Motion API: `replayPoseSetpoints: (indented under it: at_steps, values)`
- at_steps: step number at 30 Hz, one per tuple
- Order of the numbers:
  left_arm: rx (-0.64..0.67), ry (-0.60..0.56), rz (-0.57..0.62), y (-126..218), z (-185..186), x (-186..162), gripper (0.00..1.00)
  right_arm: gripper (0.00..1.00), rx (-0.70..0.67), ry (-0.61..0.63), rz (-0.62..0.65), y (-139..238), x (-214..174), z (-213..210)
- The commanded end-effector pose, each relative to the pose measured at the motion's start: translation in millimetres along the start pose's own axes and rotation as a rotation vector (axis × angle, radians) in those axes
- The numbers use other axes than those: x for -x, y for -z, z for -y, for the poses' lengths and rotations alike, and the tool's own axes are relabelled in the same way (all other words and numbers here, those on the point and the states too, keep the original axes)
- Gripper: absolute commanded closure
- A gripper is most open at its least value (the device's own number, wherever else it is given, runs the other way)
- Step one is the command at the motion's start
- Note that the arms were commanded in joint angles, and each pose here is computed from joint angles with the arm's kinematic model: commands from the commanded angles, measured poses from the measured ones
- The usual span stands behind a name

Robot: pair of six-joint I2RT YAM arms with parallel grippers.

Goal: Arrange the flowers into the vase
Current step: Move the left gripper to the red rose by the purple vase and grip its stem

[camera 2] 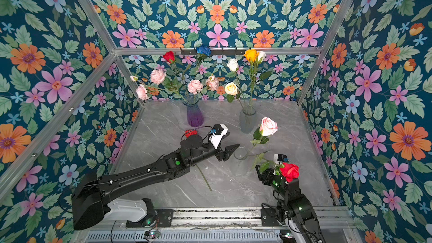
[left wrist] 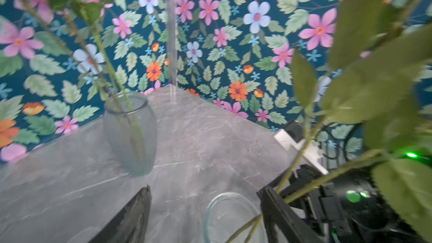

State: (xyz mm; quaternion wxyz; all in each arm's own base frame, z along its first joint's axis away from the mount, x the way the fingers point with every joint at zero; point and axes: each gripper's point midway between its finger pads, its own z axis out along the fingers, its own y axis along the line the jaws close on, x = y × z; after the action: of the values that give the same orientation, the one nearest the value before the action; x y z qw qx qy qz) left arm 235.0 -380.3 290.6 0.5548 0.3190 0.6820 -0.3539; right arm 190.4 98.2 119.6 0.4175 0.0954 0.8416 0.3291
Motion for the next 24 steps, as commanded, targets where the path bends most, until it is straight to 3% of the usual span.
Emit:
replayPoseSetpoints:
  at_steps: [1, 5, 10, 12, 15, 24]
  values:
    - [0.189, 0.131, -0.013, 8.3, -46.2, -13.6, 0.27, 0.41, -0.003, 0.004, 0.01, -0.2, 2.0, 0.3]
    - [0.302, 0.296, -0.051, 27.4, -97.2, -45.0, 0.3, 0.41, -0.003, 0.005, 0.008, -0.4, 1.6, 0.4]
    - [0.546, 0.454, -0.162, 64.0, -165.2, -107.4, 0.44, 0.41, -0.001, 0.006, 0.009, -0.2, 1.9, -0.1]
    - [0.688, 0.474, -0.224, 82.7, -189.0, -131.7, 0.51, 0.41, 0.0, 0.007, 0.011, -0.2, 2.3, -0.4]
    - [0.819, 0.471, -0.299, 101.2, -211.2, -157.6, 0.51, 0.41, 0.001, 0.006, 0.009, -0.4, 1.8, -0.3]
    - [0.925, 0.473, -0.447, 112.7, -233.5, -212.5, 0.49, 0.41, 0.004, 0.006, 0.008, -0.4, 1.7, -0.8]
